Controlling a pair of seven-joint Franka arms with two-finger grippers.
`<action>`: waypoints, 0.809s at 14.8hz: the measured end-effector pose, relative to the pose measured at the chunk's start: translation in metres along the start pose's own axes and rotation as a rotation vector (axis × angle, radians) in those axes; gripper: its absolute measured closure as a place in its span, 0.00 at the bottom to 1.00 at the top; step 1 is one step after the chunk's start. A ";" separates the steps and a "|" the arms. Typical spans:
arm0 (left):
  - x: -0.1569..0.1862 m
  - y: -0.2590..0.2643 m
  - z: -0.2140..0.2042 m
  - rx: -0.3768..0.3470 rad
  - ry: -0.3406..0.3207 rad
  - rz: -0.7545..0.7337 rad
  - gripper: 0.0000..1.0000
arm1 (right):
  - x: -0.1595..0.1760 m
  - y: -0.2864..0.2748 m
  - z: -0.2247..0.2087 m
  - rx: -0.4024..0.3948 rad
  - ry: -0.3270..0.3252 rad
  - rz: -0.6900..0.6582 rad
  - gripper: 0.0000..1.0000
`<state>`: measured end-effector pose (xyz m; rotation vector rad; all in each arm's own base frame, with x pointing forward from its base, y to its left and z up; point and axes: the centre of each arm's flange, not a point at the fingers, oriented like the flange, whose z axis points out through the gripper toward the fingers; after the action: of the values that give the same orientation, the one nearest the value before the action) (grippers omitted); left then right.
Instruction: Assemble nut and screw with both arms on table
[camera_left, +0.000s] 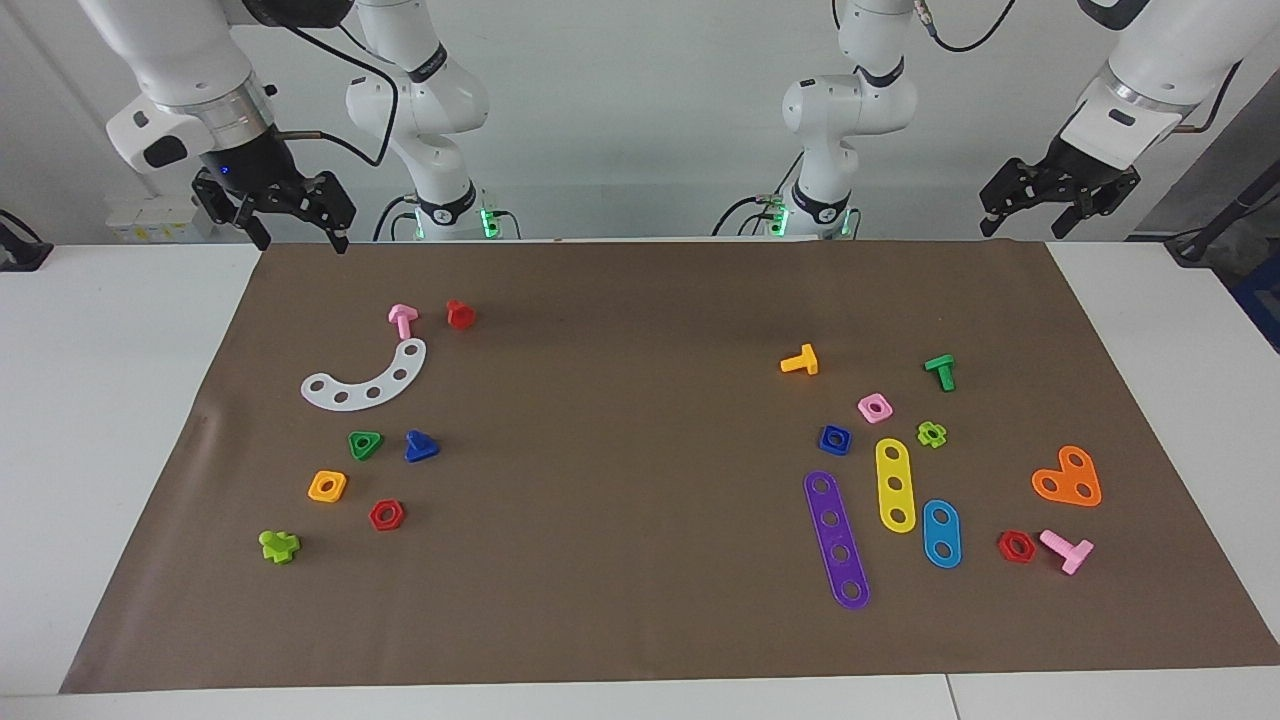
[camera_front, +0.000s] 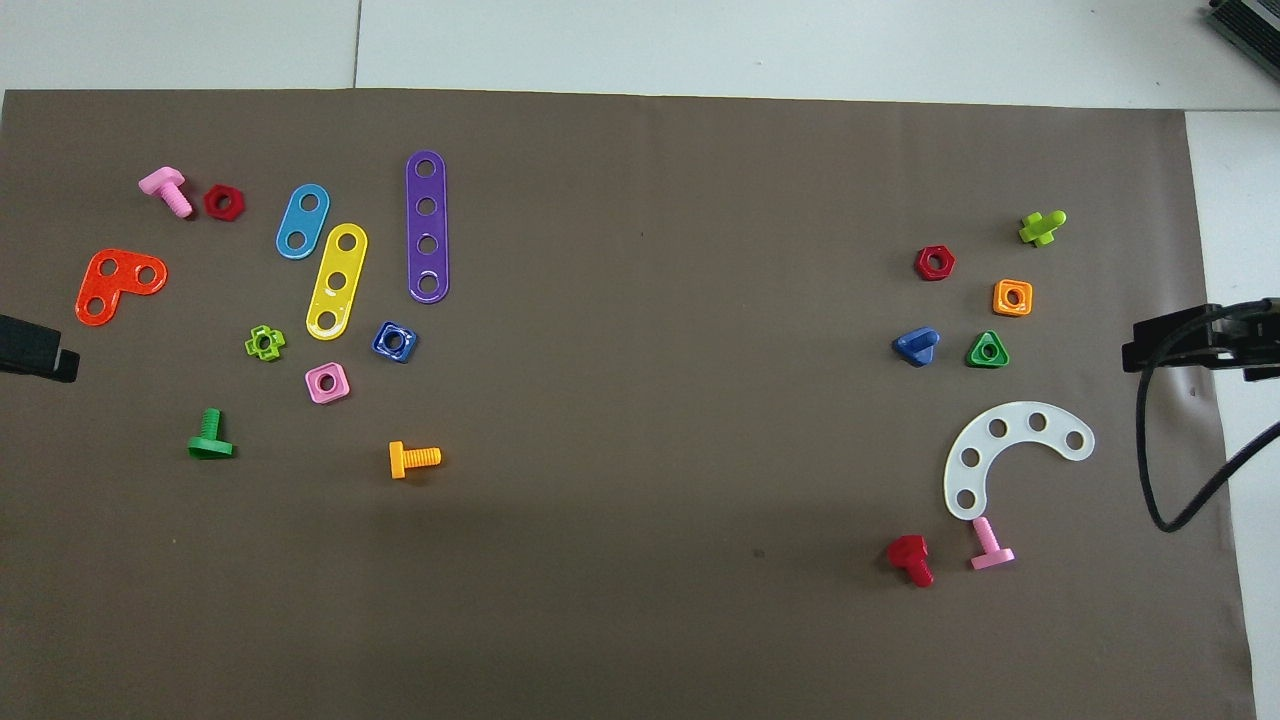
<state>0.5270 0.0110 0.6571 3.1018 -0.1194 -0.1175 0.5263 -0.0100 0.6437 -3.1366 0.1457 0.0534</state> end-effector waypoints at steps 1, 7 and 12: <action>0.000 0.000 0.000 0.000 0.000 0.000 0.00 | 0.000 0.000 0.000 0.000 -0.001 0.000 0.00; 0.000 0.000 0.000 0.000 0.000 0.000 0.00 | 0.001 0.007 0.003 0.002 0.008 -0.060 0.00; 0.000 0.000 0.000 0.000 0.000 0.000 0.00 | 0.005 0.023 0.028 0.015 0.013 -0.047 0.00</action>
<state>0.5270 0.0110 0.6571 3.1018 -0.1194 -0.1175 0.5286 -0.0332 0.6160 -3.1243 0.0726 0.0323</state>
